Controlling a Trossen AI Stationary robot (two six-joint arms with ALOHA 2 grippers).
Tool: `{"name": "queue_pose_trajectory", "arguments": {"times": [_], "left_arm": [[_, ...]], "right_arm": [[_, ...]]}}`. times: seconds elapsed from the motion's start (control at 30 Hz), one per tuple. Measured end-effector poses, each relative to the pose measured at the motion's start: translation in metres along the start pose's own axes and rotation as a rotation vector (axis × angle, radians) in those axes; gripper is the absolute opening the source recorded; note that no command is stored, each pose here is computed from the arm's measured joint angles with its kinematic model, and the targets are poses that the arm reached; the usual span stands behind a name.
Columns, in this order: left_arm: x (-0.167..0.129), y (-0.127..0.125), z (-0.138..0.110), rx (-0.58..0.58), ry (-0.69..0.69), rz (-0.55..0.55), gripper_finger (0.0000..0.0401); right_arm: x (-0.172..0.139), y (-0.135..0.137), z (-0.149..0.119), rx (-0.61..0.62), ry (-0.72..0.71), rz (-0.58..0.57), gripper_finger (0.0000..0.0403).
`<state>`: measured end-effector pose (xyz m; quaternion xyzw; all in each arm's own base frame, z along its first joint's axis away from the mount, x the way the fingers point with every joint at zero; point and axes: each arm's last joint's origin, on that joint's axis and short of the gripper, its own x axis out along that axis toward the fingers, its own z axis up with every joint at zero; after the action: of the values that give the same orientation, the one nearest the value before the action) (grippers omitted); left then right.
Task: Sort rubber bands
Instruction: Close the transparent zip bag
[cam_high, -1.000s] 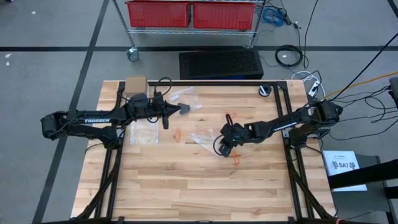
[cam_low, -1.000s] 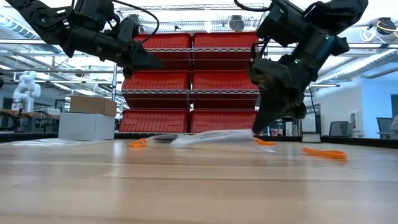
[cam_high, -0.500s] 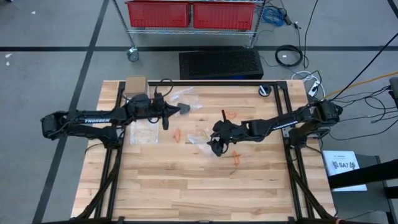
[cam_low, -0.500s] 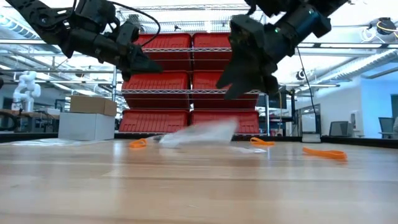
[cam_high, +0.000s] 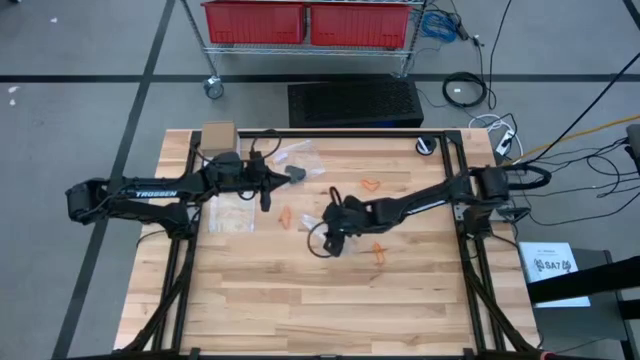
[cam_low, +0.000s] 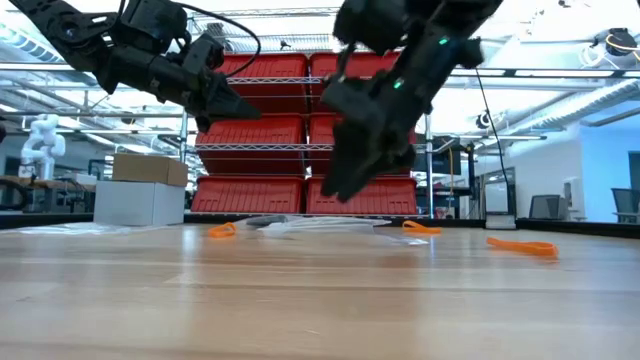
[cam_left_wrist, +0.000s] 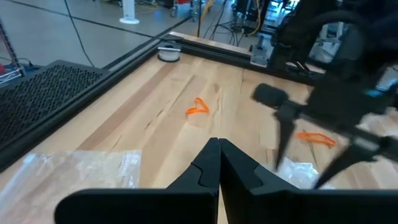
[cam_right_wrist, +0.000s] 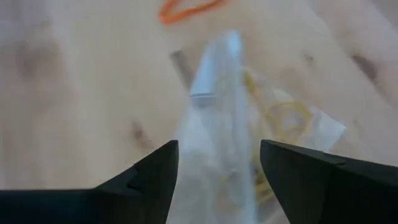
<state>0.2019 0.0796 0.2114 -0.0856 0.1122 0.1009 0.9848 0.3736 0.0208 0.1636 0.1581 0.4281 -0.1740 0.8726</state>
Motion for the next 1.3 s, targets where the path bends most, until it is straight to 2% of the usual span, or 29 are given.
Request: {"name": "queue_pose_trajectory", "arguments": {"times": [0.17, 0.37, 0.47, 0.6, 0.67, 0.83, 1.07, 1.3], "left_arm": [[0.000, -0.001, 0.000, 0.000, 0.002, -0.026, 0.0006], [0.000, -0.001, 0.000, 0.000, 0.000, -0.028, 0.0006], [0.000, -0.001, 0.000, 0.000, -0.001, -0.028, 0.0006], [0.000, 0.000, 0.002, 0.004, -0.017, -0.026, 0.0006], [0.000, 0.000, 0.005, 0.009, -0.044, -0.024, 0.0006], [-0.001, -0.001, 0.011, 0.023, -0.106, -0.029, 0.0006], [-0.002, -0.003, 0.018, 0.043, -0.177, -0.067, 0.0009], [-0.005, -0.008, 0.027, 0.086, -0.263, -0.197, 0.0072]], "right_arm": [[0.022, -0.012, 0.005, -0.008, 0.035, -0.046, 0.0223], [0.031, -0.025, 0.009, 0.019, 0.091, 0.025, 0.0200], [0.031, -0.025, 0.010, 0.001, 0.099, 0.064, 0.0152], [0.030, -0.024, 0.010, -0.037, 0.109, 0.101, 0.0043], [0.027, -0.022, 0.011, -0.071, 0.101, 0.097, 0.0013], [0.000, -0.011, 0.030, -0.186, 0.056, 0.038, 0.0009], [-0.065, 0.004, 0.062, -0.374, -0.024, -0.102, 0.0002], [-0.122, -0.003, 0.076, -0.455, -0.110, -0.174, 0.0001]]}}
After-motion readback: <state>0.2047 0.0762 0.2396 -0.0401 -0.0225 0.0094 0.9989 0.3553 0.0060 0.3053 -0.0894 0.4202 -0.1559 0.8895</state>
